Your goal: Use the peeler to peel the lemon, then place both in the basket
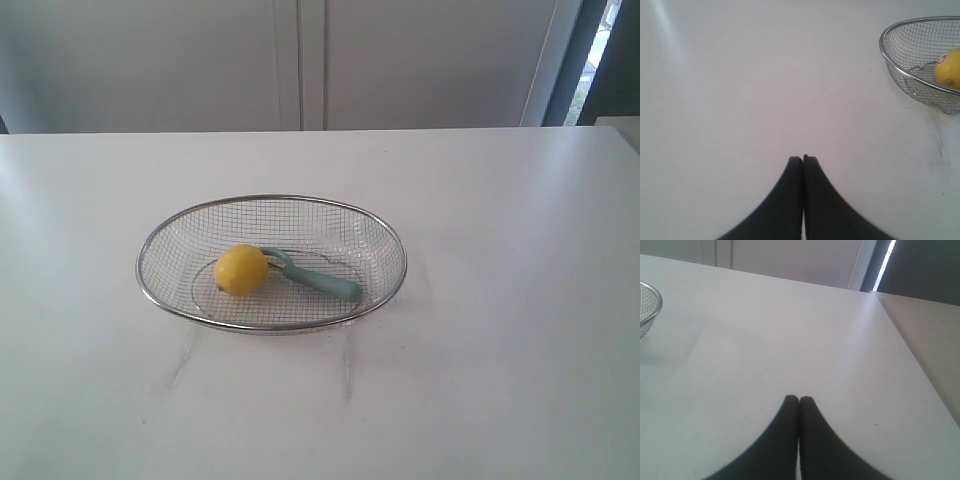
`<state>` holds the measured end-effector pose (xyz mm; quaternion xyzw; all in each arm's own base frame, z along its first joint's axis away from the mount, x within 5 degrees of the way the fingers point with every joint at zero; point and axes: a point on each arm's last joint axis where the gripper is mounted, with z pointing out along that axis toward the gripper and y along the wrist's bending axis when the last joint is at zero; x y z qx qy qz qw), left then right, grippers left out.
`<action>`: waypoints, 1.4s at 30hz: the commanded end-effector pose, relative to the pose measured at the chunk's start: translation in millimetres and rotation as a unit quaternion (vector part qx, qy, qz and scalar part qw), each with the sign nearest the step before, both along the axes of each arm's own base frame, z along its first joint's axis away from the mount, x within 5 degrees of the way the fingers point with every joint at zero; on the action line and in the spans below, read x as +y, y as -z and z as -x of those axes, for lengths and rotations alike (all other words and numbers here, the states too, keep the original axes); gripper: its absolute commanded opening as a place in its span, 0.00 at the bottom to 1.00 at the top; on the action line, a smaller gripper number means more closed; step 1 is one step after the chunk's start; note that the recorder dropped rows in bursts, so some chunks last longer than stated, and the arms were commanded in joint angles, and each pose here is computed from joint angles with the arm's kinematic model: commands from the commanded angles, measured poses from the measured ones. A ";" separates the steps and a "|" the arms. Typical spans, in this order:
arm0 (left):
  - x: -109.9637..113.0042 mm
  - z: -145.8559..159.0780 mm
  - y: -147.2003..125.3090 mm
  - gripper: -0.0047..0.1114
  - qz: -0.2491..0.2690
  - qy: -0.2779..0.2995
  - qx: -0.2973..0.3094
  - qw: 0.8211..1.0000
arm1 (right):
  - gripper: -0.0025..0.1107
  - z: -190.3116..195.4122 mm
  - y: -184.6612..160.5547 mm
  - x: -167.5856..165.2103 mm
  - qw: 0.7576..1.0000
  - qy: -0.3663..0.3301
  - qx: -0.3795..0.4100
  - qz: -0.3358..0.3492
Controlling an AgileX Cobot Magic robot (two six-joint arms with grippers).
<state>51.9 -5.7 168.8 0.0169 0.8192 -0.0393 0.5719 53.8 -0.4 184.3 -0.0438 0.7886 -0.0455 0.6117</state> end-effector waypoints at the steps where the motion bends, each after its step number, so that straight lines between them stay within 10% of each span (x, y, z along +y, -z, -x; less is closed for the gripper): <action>1: -0.7 0.0 0.9 0.04 0.009 0.002 -0.002 1.000 | 0.02 0.1 1.4 -0.2 1.000 0.003 -0.001 -0.002; 12: -0.7 -0.1 0.6 0.04 0.009 0.002 -0.004 1.000 | 0.02 0.1 1.4 -0.2 0.989 0.039 -0.004 -0.143; 24: -0.7 -0.1 0.6 0.04 0.009 0.002 -0.004 1.000 | 0.02 0.1 1.2 -0.3 0.999 0.014 -0.003 -0.044; 42: -0.7 -0.1 0.6 0.04 0.009 0.002 -0.004 1.000 | 0.02 0.1 0.6 -4.1 0.994 0.061 -0.011 -0.093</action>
